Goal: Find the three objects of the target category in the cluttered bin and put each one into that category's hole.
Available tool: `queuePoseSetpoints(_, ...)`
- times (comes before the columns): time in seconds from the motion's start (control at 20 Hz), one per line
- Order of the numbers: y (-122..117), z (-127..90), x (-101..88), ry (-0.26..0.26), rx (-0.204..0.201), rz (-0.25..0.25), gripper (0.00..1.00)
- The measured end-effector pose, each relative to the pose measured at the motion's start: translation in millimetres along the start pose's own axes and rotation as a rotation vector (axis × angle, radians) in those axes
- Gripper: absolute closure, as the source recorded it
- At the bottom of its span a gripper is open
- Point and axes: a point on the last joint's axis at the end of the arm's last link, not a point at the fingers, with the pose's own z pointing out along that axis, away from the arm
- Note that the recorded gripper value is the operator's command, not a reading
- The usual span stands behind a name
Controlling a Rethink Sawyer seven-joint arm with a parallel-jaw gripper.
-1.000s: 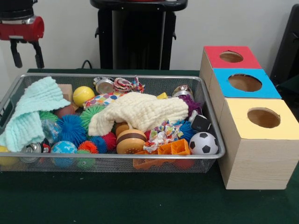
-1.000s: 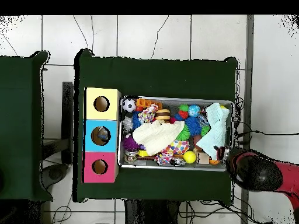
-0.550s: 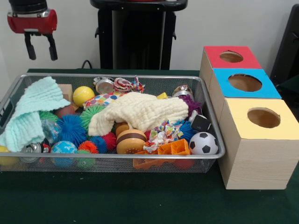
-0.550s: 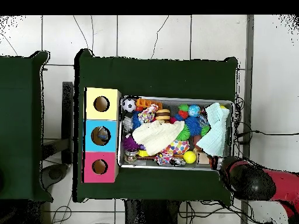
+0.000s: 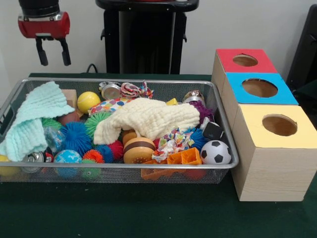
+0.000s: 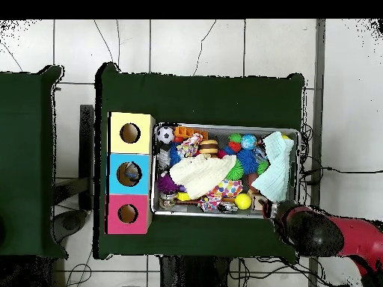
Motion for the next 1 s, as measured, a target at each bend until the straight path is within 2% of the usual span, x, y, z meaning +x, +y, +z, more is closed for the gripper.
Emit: queuePoseSetpoints(1.0, 36, 28, 2.6, 0.036, -0.062, -0.052, 0.0)
